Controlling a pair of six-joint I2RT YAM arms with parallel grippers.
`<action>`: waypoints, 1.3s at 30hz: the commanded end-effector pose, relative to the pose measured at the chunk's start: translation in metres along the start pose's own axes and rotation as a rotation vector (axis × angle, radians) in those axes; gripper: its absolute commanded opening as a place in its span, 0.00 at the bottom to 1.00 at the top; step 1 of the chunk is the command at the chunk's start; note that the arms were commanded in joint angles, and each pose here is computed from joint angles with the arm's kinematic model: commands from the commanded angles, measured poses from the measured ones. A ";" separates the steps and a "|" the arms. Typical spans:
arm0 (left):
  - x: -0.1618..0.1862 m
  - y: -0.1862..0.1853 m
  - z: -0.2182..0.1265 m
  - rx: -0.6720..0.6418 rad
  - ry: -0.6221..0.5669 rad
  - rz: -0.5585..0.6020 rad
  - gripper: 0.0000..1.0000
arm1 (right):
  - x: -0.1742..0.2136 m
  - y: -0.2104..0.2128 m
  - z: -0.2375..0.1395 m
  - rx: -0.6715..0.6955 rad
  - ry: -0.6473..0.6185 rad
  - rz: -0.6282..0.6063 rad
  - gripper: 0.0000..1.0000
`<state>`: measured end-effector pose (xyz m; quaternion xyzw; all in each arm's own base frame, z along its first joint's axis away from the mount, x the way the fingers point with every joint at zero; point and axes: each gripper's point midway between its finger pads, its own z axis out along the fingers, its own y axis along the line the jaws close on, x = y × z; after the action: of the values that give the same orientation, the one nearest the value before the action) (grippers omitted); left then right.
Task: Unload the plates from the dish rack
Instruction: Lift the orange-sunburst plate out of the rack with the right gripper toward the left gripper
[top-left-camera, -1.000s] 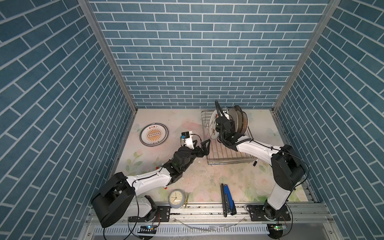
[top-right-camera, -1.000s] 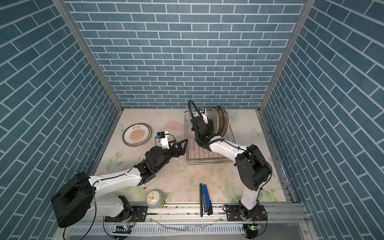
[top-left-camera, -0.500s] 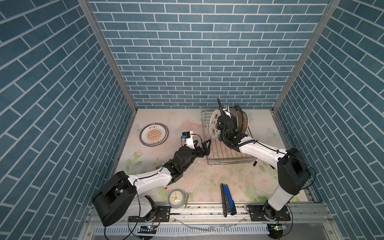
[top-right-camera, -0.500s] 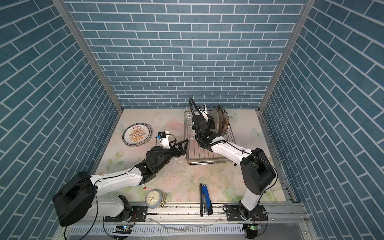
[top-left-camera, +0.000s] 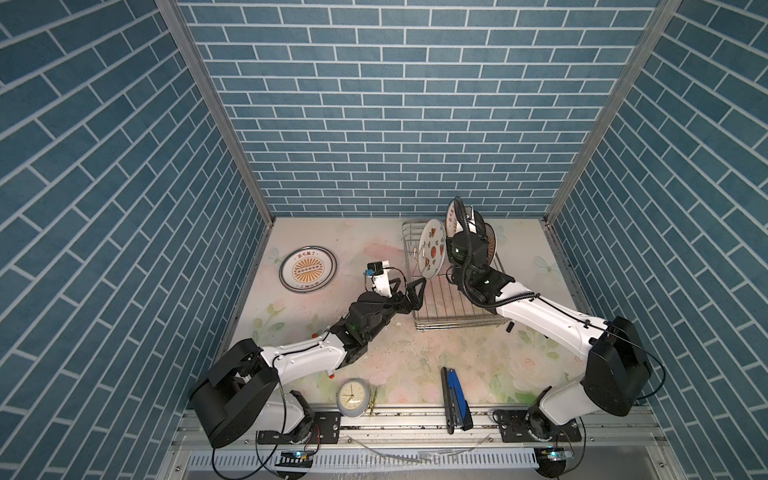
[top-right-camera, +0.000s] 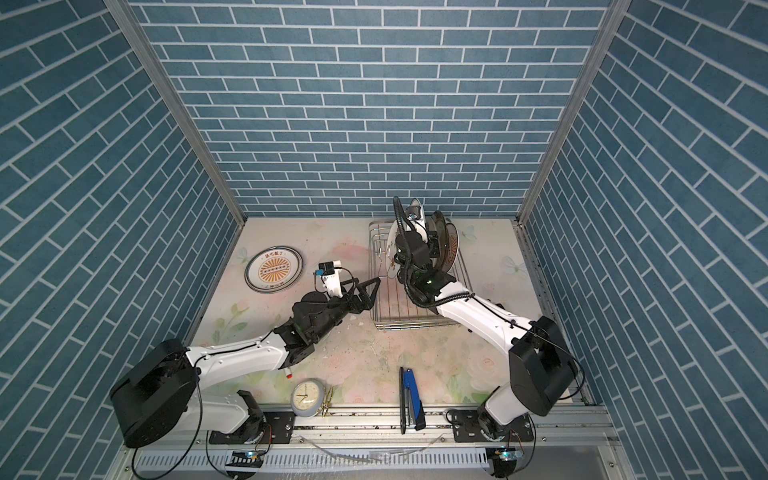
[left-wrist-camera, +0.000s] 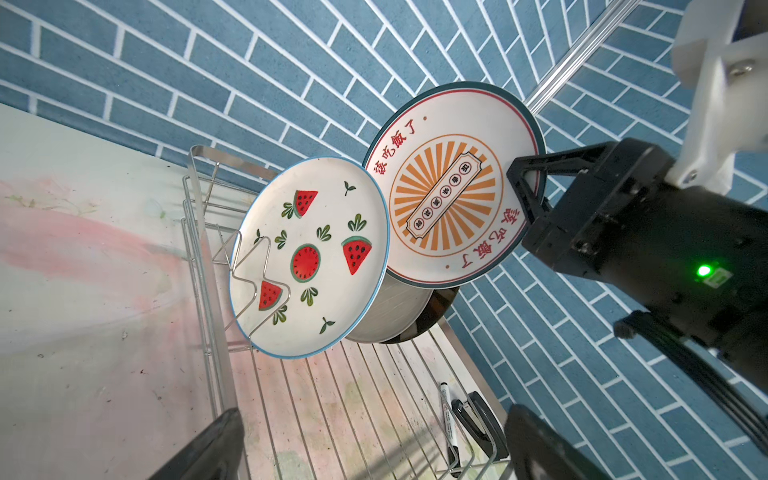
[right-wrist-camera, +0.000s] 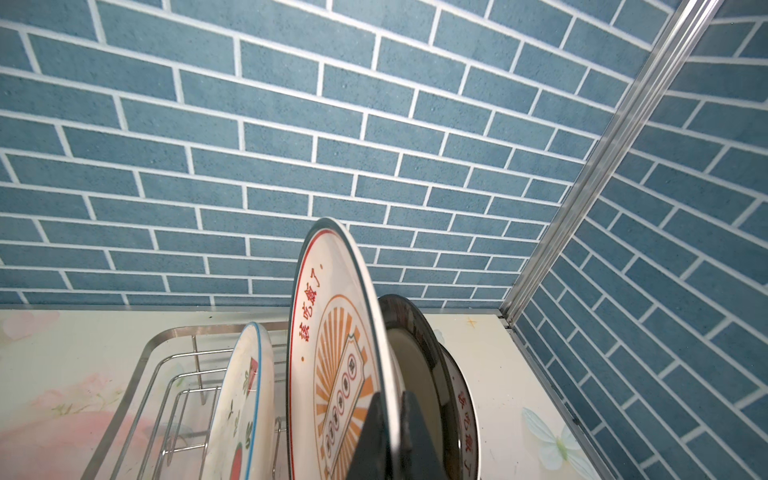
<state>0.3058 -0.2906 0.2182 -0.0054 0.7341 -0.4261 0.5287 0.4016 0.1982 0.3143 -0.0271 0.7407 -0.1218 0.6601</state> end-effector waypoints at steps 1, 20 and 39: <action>-0.001 -0.009 -0.003 0.061 -0.011 0.013 1.00 | -0.021 -0.019 -0.018 -0.009 -0.063 0.082 0.00; -0.001 -0.047 -0.021 0.311 -0.037 0.036 1.00 | -0.009 -0.057 -0.092 -0.362 -0.074 0.351 0.00; -0.011 -0.064 -0.068 0.414 -0.028 0.018 1.00 | -0.014 -0.034 -0.177 -0.970 -0.099 0.652 0.00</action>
<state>0.2385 -0.2865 0.2666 0.0962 0.6352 -0.5467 0.5370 0.2485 0.1801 0.3253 -0.0888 0.7000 0.3439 0.6196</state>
